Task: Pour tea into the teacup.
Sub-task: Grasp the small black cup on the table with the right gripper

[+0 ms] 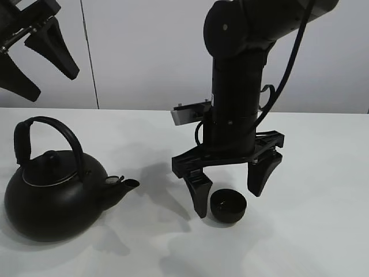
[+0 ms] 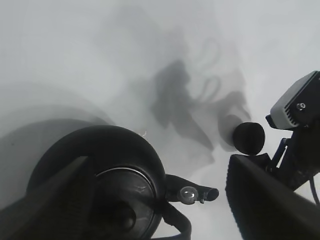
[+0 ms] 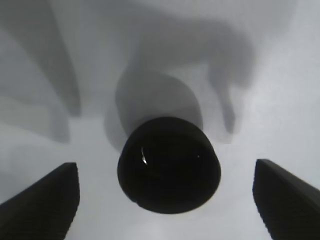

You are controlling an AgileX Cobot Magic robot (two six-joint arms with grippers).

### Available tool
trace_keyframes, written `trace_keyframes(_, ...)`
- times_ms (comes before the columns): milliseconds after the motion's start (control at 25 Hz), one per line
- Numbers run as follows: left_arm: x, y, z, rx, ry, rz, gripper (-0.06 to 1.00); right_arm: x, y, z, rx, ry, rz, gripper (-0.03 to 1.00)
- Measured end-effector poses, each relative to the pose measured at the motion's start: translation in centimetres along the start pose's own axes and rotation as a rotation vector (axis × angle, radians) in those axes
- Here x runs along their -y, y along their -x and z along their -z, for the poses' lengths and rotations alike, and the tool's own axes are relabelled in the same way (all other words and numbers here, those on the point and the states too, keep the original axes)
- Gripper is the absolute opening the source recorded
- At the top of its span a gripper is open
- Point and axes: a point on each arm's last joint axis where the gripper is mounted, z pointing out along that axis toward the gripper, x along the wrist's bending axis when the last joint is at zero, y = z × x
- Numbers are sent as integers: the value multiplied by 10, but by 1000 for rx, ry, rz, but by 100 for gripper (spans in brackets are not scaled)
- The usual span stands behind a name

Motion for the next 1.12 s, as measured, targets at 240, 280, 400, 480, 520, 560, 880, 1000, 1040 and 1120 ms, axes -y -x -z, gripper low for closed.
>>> trace_keyframes(240,-1,0,0,-2,7,1,53,-3,0,-13,1,-1,1,65)
trace_keyframes(280,-1,0,0,-2,7,1,53,-4,0,-14,3,-2,3,65)
trace_keyframes(400,-1,0,0,-2,7,1,53,-4,0,-15,2,4,3,62)
trace_keyframes(480,-1,0,0,-2,7,1,53,-5,0,-15,3,6,3,54)
trace_keyframes(520,-1,0,0,-2,7,1,53,-5,0,-15,3,6,3,49)
trace_keyframes(560,-1,0,0,-2,7,1,53,-5,0,-15,3,6,3,43)
trace_keyframes(880,-1,0,0,-2,7,1,53,-3,0,-14,4,-4,2,40)
trace_keyframes(1000,-1,0,0,-2,7,1,53,-2,0,-4,-2,13,-1,40)
trace_keyframes(1040,-1,0,0,-2,7,1,53,-2,0,3,-5,31,-2,40)
trace_keyframes(1120,-1,0,0,-2,7,1,53,-1,-1,19,-14,72,-6,40)
